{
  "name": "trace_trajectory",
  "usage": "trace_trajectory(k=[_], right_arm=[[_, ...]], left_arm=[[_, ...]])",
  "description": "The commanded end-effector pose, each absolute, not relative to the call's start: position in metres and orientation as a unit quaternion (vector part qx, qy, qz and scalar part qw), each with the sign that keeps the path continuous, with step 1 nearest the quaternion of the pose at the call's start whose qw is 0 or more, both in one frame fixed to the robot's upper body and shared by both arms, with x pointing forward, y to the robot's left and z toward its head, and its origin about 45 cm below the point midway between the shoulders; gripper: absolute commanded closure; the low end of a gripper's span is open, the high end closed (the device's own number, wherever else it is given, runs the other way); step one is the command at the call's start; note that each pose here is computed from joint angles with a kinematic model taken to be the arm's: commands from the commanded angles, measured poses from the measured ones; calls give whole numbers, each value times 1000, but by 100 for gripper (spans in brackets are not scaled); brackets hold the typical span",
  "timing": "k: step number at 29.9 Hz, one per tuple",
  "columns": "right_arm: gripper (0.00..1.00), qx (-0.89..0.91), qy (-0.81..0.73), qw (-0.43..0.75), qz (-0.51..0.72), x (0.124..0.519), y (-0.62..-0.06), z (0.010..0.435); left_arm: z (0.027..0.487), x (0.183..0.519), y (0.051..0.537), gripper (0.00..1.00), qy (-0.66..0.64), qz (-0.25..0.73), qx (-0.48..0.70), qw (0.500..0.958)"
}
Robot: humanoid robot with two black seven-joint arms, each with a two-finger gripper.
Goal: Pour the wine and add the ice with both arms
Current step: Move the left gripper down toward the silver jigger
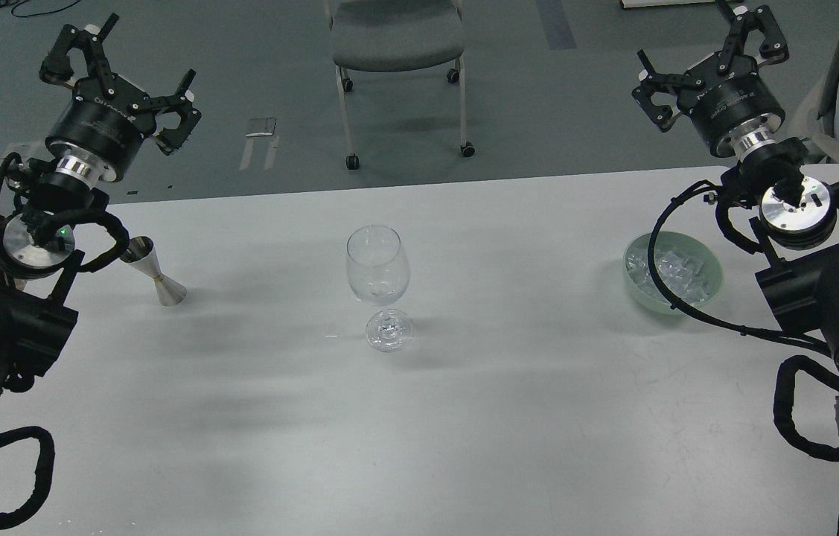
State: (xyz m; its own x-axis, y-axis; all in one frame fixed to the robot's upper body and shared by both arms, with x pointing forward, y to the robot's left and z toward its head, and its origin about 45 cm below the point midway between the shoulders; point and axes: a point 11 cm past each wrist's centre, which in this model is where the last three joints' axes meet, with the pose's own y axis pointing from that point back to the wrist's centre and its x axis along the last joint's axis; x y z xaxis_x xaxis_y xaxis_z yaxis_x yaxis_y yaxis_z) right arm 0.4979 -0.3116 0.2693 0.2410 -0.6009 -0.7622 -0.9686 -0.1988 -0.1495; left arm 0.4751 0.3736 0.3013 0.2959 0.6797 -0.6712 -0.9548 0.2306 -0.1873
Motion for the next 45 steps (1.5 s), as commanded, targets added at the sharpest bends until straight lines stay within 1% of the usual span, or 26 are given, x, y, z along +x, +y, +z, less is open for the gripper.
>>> trace_trajectory(k=[1,4,6,10,13,16,20,23,25,26,28,31,35,41,45], right_arm=[[0,-718,548,319,286,497,-314,267],[0,-718,548,318,287,496,-315,265],[0,-718,548,318,287,496,-315,265],[0,-717,550,317,289,494,-316,262],[0,-716,550,317,290,493,-316,260],[0,-716,551,316,290,493,-316,260],[0,-716,551,316,290,493,-316,260],[0,-716,550,317,290,493,-316,260],[0,-716,550,316,290,493,-316,260],[0,-716,550,316,290,493,-316,260],[0,-714,553,315,292,491,-317,256],[0,-713,555,313,295,489,-318,252],[0,-710,557,310,298,487,-320,246],[0,-710,557,310,298,487,-320,246],[0,-710,558,309,298,486,-321,246]], left_arm=[[300,474,378,3,275,537,-301,738],[302,472,387,3,296,535,-308,729],[306,469,400,3,288,544,-306,727],[318,465,411,3,276,543,-320,726],[308,458,422,4,284,556,-325,710],[304,458,426,4,293,570,-322,697],[304,456,417,3,311,567,-314,695],[303,439,406,3,363,537,-328,687],[295,420,407,3,412,535,-332,659],[295,420,407,3,412,535,-332,659],[288,403,410,2,435,540,-328,642],[282,379,417,2,435,544,-334,635],[277,356,419,3,437,549,-334,629],[243,319,422,3,472,564,-343,585],[223,298,418,6,493,567,-349,560]])
